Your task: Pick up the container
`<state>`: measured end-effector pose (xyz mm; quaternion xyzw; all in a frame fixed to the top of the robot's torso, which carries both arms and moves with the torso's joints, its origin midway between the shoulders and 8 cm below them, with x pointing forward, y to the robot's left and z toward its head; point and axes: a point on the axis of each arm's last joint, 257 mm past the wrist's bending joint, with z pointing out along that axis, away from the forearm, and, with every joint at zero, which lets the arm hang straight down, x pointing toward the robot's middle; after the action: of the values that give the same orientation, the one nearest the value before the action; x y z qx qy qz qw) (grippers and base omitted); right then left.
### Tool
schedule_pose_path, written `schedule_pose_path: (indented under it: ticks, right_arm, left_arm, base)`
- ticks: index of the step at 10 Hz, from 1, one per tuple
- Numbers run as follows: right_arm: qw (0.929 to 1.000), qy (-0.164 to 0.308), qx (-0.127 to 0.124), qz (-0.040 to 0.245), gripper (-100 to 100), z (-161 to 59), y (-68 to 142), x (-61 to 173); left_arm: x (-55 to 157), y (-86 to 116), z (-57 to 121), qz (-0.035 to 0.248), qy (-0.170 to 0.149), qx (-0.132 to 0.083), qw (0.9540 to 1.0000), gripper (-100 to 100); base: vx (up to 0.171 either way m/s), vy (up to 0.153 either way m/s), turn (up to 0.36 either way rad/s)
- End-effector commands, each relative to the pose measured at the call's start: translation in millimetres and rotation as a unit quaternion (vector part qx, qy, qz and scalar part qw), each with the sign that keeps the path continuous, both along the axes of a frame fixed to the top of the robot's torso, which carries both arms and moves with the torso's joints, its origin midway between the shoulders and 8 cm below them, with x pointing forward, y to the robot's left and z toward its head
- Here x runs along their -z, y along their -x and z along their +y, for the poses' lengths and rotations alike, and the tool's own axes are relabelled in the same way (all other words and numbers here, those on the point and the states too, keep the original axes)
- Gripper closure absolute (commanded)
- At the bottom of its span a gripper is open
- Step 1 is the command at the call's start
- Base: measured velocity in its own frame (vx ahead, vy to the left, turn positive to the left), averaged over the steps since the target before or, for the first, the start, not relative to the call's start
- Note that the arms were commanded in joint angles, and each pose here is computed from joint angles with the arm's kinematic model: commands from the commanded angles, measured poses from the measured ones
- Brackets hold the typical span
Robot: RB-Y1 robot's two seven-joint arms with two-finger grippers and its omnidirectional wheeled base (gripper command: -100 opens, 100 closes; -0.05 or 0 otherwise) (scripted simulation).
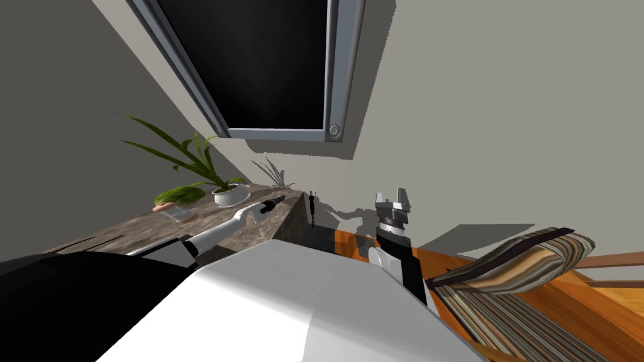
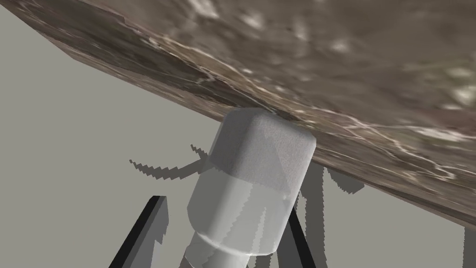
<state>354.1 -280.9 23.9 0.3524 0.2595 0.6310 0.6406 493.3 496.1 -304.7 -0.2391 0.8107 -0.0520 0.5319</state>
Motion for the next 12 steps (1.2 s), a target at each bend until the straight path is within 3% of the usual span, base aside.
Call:
schedule_pose_path:
  ticks: [1, 4, 5, 6, 12]
  right_arm:
    - [1.0000, 0.000, 0.000, 0.000, 0, 0.0, 0.0, 0.0]
    - [1.0000, 0.000, 0.000, 0.000, 0, 0.0, 0.0, 0.0]
    - [1.0000, 0.000, 0.000, 0.000, 0, 0.0, 0.0, 0.0]
    - [1.0000, 0.000, 0.000, 0.000, 0, 0.0, 0.0, 0.0]
    - [1.0000, 0.000, 0.000, 0.000, 0, 0.0, 0.0, 0.0]
  left_arm:
    - [0.0, 0.0, 0.0, 0.000, 0.000, 0.000, 1.0000, 100]
    - [-1.4, -0.9, -0.4, -0.001, -0.001, 0.001, 1.0000, 100]
    - [-1.2, -0.8, -0.2, -0.001, -0.002, 0.001, 1.0000, 0]
    - [-1.6, 1.9, -12.3, 0.000, 0.000, 0.014, 0.9999, 100]
    - [-4.5, 14.2, -58.5, 0.002, 0.000, 0.066, 0.9978, 100]
  base:
    - [0.000, 0.000, 0.000]
    - [0.000, 0.000, 0.000]
    - [0.000, 0.000, 0.000]
    - [0.059, 0.019, 0.270]
    - [0.085, -0.011, 0.193]
